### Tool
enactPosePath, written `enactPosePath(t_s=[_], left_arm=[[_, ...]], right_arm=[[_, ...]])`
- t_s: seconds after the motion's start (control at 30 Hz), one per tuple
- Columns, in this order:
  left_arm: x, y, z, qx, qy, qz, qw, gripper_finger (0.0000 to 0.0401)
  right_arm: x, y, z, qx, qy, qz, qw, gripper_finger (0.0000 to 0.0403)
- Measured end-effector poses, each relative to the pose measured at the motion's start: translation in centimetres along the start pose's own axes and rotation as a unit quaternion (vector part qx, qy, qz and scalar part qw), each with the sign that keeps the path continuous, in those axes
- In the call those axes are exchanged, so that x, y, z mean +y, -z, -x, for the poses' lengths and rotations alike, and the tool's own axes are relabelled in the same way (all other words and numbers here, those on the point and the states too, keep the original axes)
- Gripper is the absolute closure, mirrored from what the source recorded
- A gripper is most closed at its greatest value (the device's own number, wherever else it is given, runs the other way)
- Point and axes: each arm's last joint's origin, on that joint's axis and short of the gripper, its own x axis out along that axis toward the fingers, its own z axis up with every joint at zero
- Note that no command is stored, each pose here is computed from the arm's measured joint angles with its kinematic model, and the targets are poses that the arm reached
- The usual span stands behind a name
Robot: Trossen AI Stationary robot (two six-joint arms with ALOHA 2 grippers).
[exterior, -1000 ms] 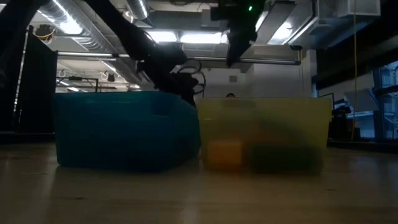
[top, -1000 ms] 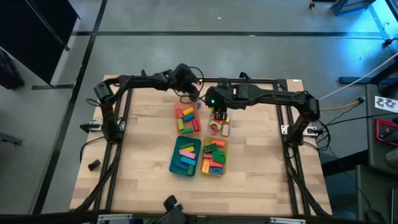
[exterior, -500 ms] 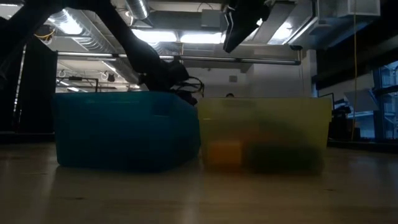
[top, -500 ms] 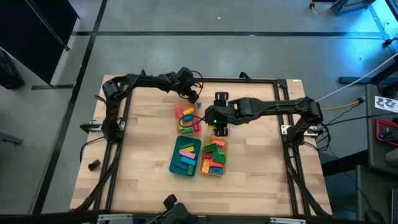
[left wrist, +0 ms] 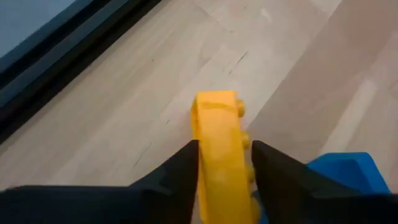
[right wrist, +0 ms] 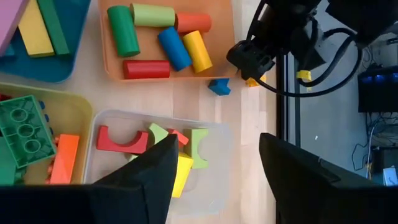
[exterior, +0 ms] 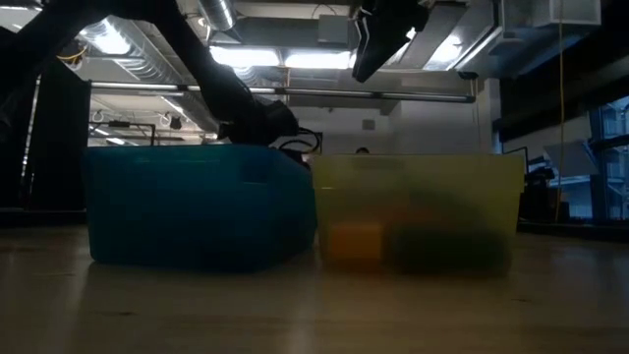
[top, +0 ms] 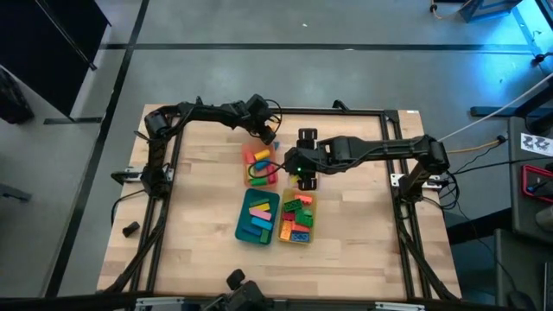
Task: Sort blocks by size
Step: Put the yellow game piece into the yellow bin
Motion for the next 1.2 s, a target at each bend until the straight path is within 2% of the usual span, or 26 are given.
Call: enactPosePath(t_s=[0.17, 0.4, 0.6, 0.73, 0.87, 1.03, 1.2], left_arm=[[0.0, 0.0, 0.0, -0.001, 0.001, 0.001, 1.0, 0.032], [0.0, -0.2, 0.1, -0.005, 0.003, 0.001, 1.0, 0.0323], [-0.4, -2.3, 1.0, -0.032, 0.021, -0.001, 0.999, 0.0314], [-0.9, -4.0, 1.8, -0.057, 0.058, -0.007, 0.997, 0.0321], [-2.0, -5.1, 2.4, -0.066, 0.109, -0.018, 0.992, 0.0319], [-3.7, -5.5, 2.9, -0.061, 0.191, -0.036, 0.979, 0.0315], [-5.5, -5.4, 3.1, -0.056, 0.245, -0.055, 0.966, 0.032]], right_arm=[[0.0, 0.0, 0.0, 0.0, 0.0, 0.0, 1.0, 0.0178], [0.0, 0.4, 0.0, 0.018, -0.003, 0.009, 1.0, 0.0178], [-0.1, 1.6, 0.0, 0.077, -0.003, -0.007, 0.997, 0.0178], [-0.7, 2.7, -0.1, 0.129, 0.01, -0.035, 0.991, 0.0178], [-1.4, 3.8, 0.0, 0.18, 0.053, -0.048, 0.981, 0.0178], [-2.4, 5.0, 0.3, 0.223, 0.107, -0.073, 0.966, 0.0178], [-3.1, 6.0, 0.2, 0.23, 0.117, -0.093, 0.962, 0.0178]])
